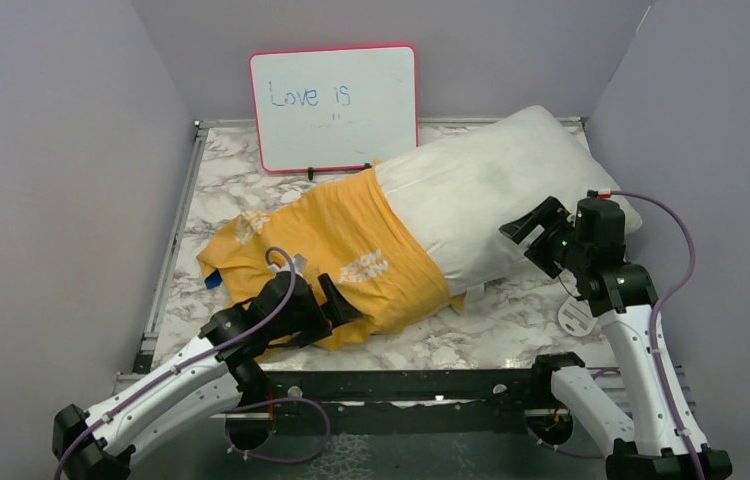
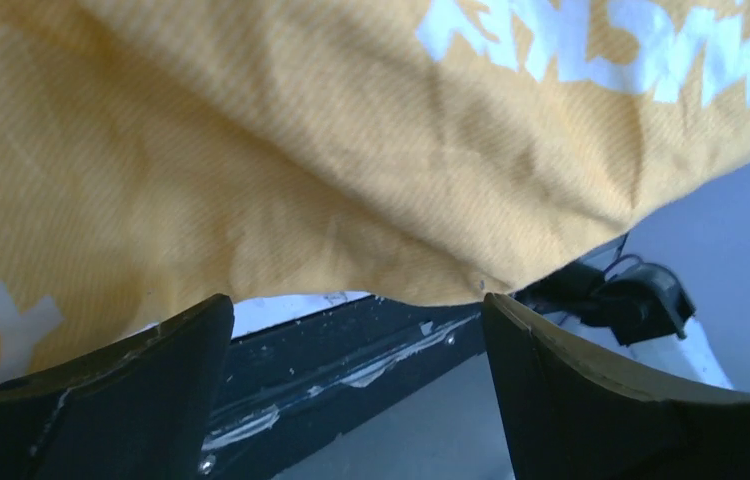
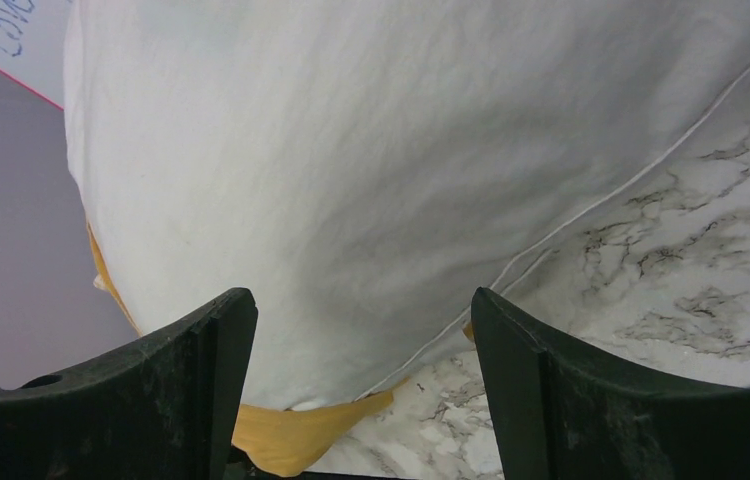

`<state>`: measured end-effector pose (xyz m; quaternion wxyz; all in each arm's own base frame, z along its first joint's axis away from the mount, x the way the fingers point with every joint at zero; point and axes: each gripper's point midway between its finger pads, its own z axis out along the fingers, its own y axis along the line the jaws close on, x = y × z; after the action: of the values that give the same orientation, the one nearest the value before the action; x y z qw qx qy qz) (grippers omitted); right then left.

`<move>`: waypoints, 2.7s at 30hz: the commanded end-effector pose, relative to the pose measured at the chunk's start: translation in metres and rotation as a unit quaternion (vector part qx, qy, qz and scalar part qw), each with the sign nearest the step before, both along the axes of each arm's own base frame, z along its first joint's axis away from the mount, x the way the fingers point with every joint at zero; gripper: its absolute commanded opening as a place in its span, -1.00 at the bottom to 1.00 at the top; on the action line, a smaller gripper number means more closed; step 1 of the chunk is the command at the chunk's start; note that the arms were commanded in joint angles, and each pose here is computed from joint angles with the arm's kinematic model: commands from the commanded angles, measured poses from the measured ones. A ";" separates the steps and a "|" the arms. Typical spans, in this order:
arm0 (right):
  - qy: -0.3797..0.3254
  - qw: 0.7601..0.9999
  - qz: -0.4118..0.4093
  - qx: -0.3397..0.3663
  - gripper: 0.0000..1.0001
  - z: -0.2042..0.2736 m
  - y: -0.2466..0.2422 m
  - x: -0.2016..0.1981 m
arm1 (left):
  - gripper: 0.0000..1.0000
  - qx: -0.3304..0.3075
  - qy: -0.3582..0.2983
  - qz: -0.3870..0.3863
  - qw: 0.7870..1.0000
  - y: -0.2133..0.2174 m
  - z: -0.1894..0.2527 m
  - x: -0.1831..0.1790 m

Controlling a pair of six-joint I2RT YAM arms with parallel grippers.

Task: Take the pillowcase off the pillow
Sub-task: Remove the pillow from the pillowcase.

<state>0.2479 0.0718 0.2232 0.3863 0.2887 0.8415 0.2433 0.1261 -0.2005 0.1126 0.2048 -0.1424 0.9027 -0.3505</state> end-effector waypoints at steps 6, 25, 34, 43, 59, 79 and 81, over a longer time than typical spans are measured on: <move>0.010 1.000 -0.019 0.004 0.67 -0.006 -0.004 -0.002 | 0.98 -0.117 0.051 0.114 0.985 0.003 0.001 -0.003; 0.021 1.000 -0.013 0.013 0.67 -0.018 0.001 0.011 | 0.97 -0.171 0.139 0.285 0.933 -0.006 -0.009 0.036; 0.009 1.000 -0.010 0.001 0.67 -0.011 -0.001 0.025 | 0.91 -0.131 0.115 0.278 0.945 -0.013 -0.051 0.048; -0.001 1.000 0.003 0.003 0.66 -0.005 0.004 0.040 | -0.25 -0.071 0.043 0.192 0.978 -0.020 -0.069 0.052; 0.075 0.994 -0.003 -0.079 0.62 -0.059 -0.015 0.088 | -1.00 0.213 -0.125 0.235 0.940 0.100 0.007 0.064; 0.045 0.994 0.002 -0.098 0.63 -0.029 -0.027 0.120 | -1.00 0.364 -0.185 0.310 0.859 0.186 0.125 0.056; 0.051 0.996 0.027 -0.075 0.67 -0.020 -0.016 0.106 | -1.00 0.354 -0.196 0.289 0.867 0.173 0.130 0.064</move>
<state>0.3579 0.0594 0.1839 0.3491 0.2661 0.8822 0.1703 0.1901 -0.0608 0.2189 0.4619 -0.2833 0.8399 -0.0300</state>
